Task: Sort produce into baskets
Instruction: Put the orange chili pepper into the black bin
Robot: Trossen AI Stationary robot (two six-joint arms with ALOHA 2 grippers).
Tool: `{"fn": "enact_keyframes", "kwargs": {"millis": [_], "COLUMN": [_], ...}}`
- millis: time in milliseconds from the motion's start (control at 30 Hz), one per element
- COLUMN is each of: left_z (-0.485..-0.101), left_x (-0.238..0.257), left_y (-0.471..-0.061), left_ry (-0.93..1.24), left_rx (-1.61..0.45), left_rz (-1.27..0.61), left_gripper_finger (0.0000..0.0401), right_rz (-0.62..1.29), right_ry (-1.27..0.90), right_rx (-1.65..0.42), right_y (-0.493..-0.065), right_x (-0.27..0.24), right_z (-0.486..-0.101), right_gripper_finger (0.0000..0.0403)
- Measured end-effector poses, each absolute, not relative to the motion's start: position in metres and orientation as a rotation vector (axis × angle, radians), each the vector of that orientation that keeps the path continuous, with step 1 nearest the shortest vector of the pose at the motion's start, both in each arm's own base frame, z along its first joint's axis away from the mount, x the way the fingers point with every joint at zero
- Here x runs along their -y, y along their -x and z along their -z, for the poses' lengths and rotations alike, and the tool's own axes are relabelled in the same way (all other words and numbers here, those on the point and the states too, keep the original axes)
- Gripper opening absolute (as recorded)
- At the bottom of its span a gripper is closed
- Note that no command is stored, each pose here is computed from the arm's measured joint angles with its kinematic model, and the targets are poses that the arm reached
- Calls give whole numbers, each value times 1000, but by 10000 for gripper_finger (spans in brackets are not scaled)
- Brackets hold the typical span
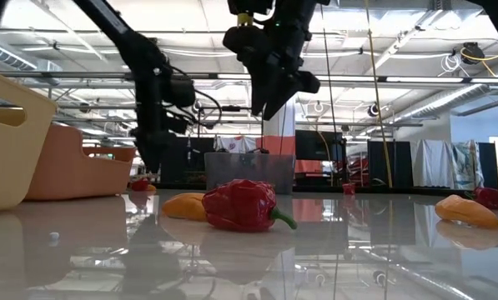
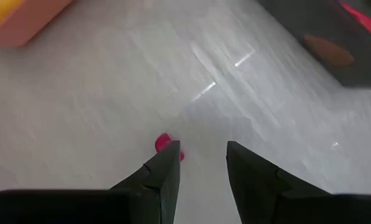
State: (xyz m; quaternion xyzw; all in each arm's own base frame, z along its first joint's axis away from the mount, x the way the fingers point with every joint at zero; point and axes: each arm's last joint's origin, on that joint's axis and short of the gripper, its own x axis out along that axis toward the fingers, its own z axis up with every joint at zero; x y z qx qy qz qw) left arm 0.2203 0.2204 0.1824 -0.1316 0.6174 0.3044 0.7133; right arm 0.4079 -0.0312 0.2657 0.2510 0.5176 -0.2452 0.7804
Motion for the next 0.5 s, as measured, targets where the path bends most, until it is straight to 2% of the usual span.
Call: {"fn": "enact_keyframes", "kwargs": {"millis": [167,500], "left_z": [-164,-139], "left_x": [-227,-236], "left_y": [-234,-245], "left_ry": [209,194], "left_rx": [-1513,-1649], "left_rz": [-675,-591], "left_gripper_finger": [175,175], "right_rz": [533,528], "right_ry": [-540,-531], "right_rx": [-1128,-1134], "right_y": [-407,-407], "right_x": [31,31], "right_z": [-265,-265], "right_gripper_finger": [123,123]}}
